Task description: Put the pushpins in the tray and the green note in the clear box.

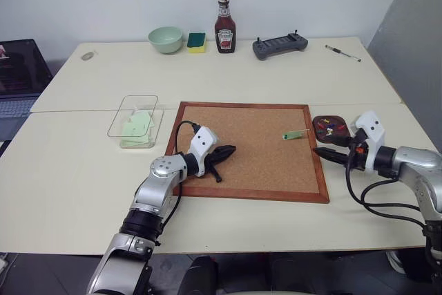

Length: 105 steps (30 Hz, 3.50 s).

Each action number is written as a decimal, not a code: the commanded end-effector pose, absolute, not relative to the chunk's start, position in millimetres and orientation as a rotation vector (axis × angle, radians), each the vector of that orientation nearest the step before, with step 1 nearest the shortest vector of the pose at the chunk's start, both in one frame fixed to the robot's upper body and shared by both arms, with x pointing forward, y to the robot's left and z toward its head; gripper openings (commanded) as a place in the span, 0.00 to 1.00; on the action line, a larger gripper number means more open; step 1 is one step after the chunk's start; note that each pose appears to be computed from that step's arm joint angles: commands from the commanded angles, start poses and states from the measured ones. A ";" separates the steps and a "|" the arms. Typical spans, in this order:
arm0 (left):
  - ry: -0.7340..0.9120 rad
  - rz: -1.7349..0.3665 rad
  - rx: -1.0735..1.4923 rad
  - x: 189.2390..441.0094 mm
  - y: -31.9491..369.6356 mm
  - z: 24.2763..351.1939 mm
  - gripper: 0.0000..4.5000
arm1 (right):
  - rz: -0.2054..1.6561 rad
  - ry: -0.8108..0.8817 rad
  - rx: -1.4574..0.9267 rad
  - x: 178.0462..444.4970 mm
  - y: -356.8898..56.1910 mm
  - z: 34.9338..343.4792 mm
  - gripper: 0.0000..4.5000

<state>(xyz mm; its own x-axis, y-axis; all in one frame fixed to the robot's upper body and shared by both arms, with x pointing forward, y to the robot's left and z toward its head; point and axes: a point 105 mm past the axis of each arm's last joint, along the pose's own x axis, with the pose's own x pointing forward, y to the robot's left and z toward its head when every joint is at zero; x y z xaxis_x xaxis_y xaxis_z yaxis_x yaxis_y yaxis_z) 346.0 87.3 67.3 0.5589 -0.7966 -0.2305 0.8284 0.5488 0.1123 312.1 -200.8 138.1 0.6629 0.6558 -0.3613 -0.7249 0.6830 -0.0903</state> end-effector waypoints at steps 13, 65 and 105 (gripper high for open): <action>0.340 -0.986 0.201 329.3 88.6 23.3 0.00 | 0.853 0.250 -0.272 343.0 -153.5 132.2 0.62; 0.342 -0.969 0.198 328.5 91.5 21.9 0.00 | 0.823 0.136 -0.272 371.1 -157.4 145.1 0.01; -0.114 -1.114 0.166 338.3 35.0 166.4 0.99 | 1.098 -0.004 -0.747 326.6 -101.4 151.3 0.00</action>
<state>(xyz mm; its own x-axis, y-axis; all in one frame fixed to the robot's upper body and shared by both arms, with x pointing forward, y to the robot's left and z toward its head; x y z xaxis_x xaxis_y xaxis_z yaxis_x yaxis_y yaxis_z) 340.2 41.9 152.0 0.4552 -0.8898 -0.0323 0.8829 0.4464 0.1457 331.2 -109.8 138.1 0.4974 0.7830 -0.3736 -0.8194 0.2825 -0.4988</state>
